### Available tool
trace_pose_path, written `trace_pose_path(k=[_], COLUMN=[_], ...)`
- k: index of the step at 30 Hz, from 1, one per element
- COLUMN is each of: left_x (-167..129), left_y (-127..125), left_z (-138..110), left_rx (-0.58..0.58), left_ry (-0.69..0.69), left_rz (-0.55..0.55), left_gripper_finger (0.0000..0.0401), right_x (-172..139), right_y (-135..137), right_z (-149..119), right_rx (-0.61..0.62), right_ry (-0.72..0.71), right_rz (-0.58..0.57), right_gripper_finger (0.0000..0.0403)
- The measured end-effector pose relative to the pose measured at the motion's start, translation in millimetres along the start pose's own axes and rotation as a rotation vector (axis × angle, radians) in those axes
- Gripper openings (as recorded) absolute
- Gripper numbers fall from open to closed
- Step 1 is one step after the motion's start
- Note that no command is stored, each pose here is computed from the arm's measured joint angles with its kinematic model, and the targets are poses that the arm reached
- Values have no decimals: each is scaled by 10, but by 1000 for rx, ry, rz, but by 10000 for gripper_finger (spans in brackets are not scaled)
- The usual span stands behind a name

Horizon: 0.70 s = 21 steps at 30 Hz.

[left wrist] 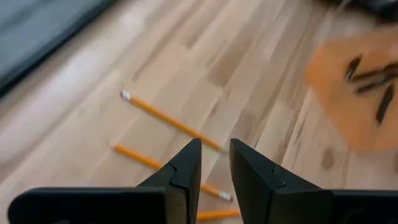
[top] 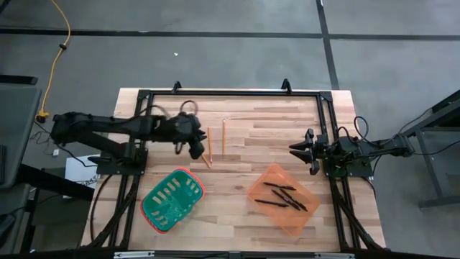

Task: Sort pens & pencils
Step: Put the left yellow pencil into the blue bin

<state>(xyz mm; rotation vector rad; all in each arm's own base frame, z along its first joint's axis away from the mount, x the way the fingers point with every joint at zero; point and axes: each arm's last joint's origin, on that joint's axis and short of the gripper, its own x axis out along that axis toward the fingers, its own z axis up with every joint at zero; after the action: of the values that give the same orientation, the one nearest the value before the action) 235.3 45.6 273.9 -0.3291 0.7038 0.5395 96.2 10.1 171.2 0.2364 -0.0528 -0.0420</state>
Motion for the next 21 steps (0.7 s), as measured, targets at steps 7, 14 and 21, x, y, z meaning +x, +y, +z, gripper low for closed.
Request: trace_pose_path(k=[7, 14, 21], left_x=[375, 738, 1028], left_y=[108, 63, 35], left_z=[105, -32, -166], left_rx=[51, 230, 482], left_ry=[393, 731, 846], left_rz=[26, 80, 54], left_gripper_finger=[72, 72, 71], right_x=[0, 0, 0], right_y=[0, 0, 0], right_z=[0, 0, 0], right_rx=[0, 0, 0], right_ry=[0, 0, 0], right_rz=[0, 0, 0], right_gripper_finger=[96, 96, 96])
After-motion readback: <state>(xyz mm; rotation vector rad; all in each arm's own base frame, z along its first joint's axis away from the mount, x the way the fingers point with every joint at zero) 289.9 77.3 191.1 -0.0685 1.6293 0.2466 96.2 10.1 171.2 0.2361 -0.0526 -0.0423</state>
